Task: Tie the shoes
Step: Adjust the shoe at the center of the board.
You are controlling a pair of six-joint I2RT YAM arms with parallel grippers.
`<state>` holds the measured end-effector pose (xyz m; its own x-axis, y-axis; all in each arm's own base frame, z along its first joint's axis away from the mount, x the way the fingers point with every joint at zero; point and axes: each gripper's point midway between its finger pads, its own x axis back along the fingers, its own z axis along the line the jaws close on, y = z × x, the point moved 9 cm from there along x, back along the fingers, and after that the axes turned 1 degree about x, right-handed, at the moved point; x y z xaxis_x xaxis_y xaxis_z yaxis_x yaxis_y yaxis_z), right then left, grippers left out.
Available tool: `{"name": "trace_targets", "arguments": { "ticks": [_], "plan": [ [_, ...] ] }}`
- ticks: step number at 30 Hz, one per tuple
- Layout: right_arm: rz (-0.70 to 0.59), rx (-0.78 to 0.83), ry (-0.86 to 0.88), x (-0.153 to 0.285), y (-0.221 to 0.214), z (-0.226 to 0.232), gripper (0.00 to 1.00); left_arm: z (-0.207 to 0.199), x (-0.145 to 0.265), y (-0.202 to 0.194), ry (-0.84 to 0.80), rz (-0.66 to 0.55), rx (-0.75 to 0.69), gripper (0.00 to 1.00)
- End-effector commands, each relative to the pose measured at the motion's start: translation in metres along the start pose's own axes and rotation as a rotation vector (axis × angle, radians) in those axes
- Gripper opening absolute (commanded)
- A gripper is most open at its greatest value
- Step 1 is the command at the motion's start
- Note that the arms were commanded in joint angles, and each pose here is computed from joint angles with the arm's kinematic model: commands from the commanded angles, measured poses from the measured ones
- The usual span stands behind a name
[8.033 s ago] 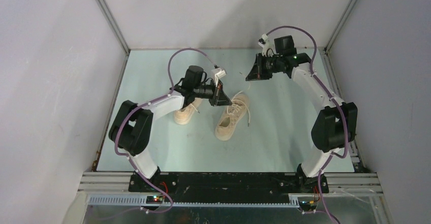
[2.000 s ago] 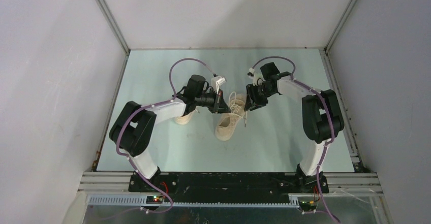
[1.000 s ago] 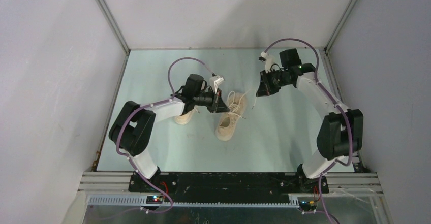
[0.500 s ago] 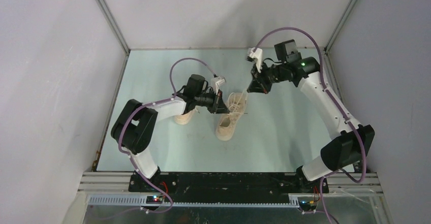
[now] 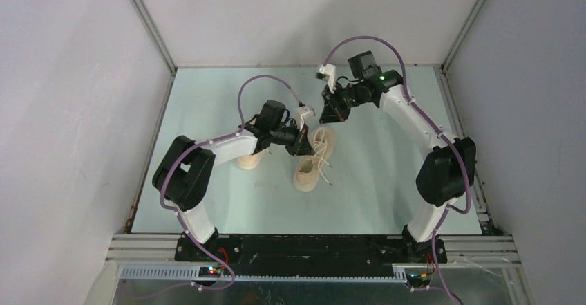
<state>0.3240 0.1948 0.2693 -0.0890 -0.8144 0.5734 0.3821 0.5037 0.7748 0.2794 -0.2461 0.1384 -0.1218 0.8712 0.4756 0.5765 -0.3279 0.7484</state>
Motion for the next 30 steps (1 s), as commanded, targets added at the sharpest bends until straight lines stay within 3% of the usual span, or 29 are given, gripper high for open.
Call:
{"name": "trace_targets", "arguments": {
  "ticks": [1, 4, 8, 15, 22, 30],
  "plan": [
    [-0.04, -0.227, -0.121, 0.013, -0.008, -0.023, 0.16, 0.005, 0.002, 0.01, 0.051, 0.011, -0.088, 0.0],
    [-0.003, -0.461, -0.129, 0.006, -0.051, -0.016, 0.31, 0.004, 0.003, 0.01, 0.052, 0.016, -0.087, 0.0],
    [0.045, -0.598, -0.061, -0.007, -0.081, 0.01, 0.39, 0.002, 0.005, 0.009, 0.047, 0.017, -0.071, 0.0],
    [0.199, -0.472, -0.147, -0.03, -0.111, 0.027, 0.4, 0.001, 0.002, 0.01, 0.018, 0.006, -0.031, 0.0],
    [0.231, -0.481, -0.12, -0.053, -0.122, 0.037, 0.45, 0.001, 0.002, 0.006, 0.003, 0.0, 0.075, 0.0],
    [0.225, -0.502, -0.084, -0.075, -0.14, 0.037, 0.49, 0.0, 0.001, 0.006, -0.011, -0.025, 0.1, 0.0]
  ]
}}
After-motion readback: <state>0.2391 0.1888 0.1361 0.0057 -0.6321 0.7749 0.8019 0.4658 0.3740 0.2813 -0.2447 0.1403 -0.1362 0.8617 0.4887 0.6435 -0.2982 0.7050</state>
